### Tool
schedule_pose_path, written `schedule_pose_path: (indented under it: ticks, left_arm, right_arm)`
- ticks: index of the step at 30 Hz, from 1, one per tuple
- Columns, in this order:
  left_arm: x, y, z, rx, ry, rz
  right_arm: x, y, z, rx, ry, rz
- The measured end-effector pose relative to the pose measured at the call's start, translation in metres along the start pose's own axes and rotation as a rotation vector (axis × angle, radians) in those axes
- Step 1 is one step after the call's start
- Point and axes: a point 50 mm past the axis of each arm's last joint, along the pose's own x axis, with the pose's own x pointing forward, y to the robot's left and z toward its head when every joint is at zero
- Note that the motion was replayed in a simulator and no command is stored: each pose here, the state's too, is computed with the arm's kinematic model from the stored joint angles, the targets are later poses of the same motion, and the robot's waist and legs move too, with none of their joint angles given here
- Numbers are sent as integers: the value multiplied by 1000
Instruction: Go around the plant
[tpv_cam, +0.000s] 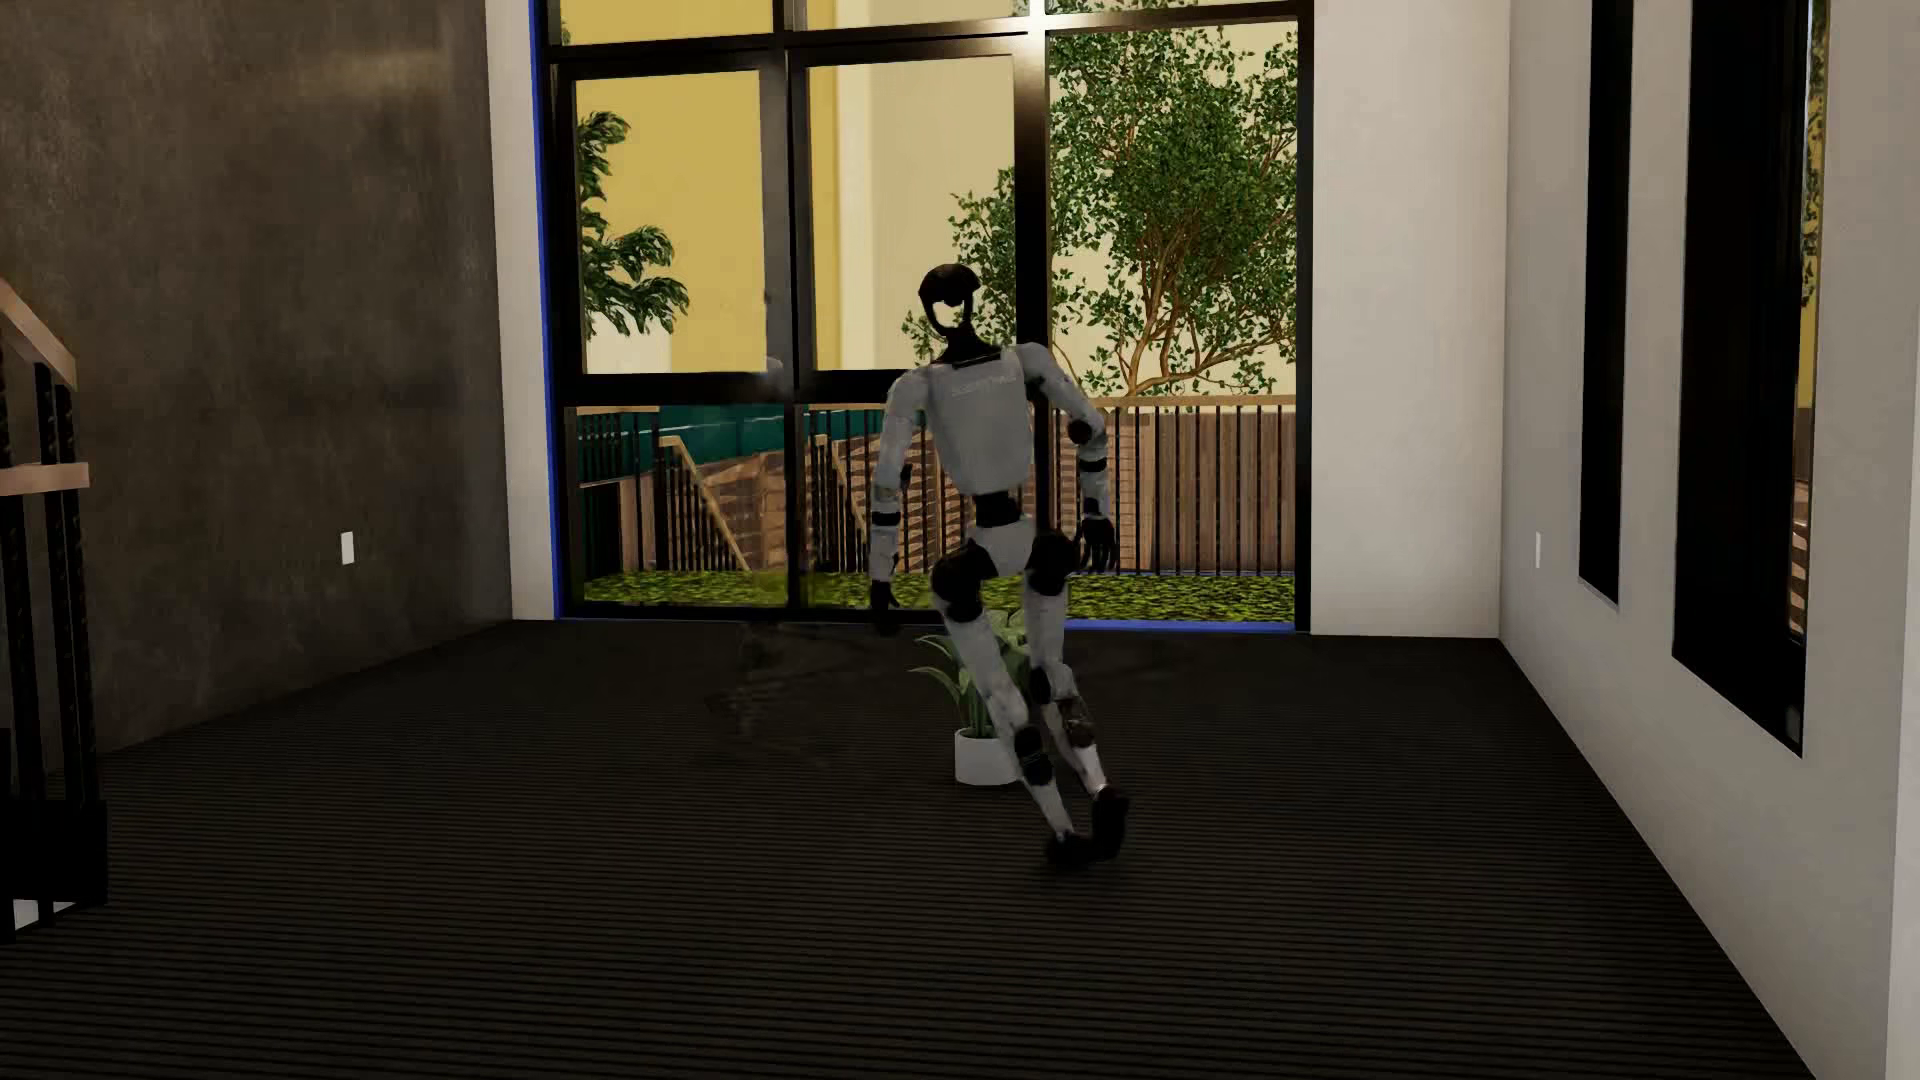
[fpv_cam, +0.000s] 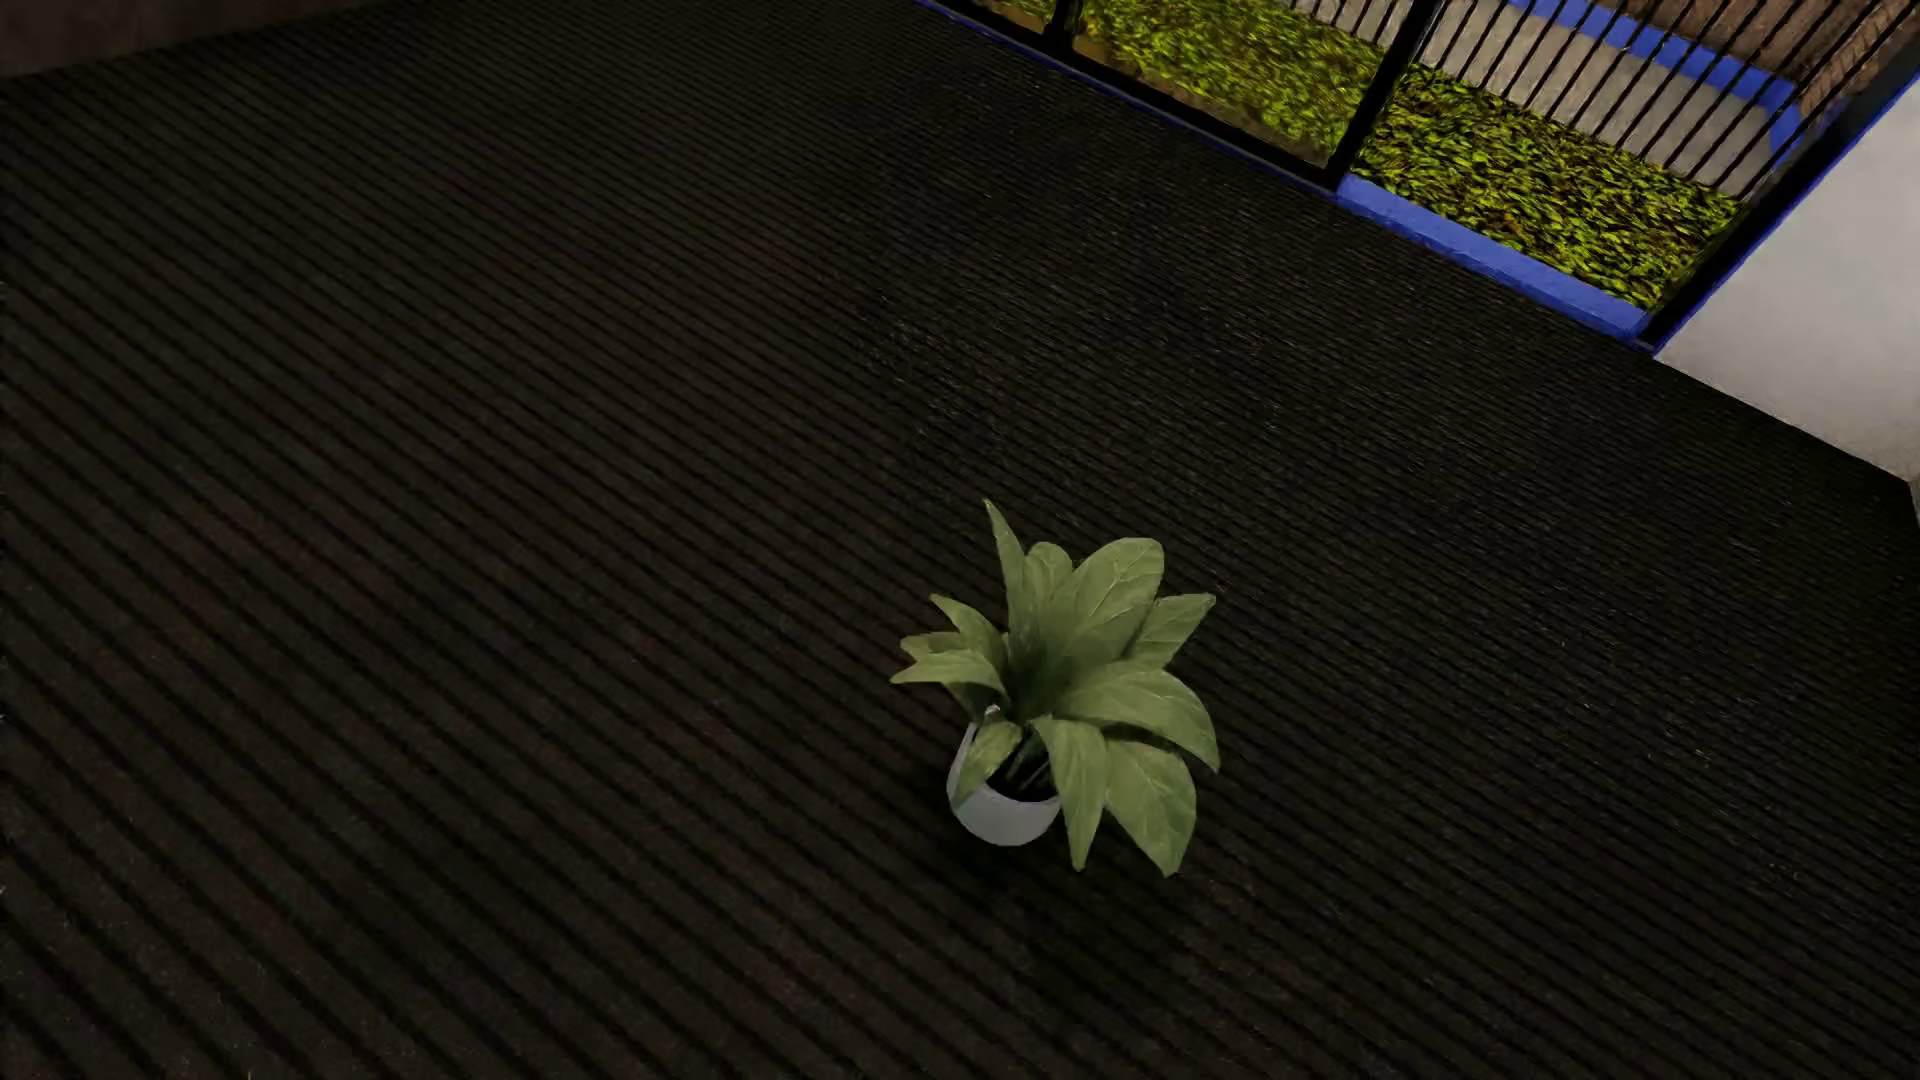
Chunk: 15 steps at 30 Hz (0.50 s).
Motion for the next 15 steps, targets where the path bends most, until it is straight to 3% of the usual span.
schedule_pose_path:
  ticks: [3, 6, 11, 15]
  left_arm:
    - [6, 17, 47, 4, -147, 42]
    - [10, 14, 59, 16, -169, 29]
    - [2, -18, -10, 63, 60, -62]
    - [-10, -44, -42, 118, 154, -147]
  right_arm:
    - [-2, 12, -14, -21, 52, 38]
    - [-4, 23, -23, -73, 92, 85]
    - [-7, 36, -38, -90, 150, 127]
    - [0, 12, -24, -73, 118, 57]
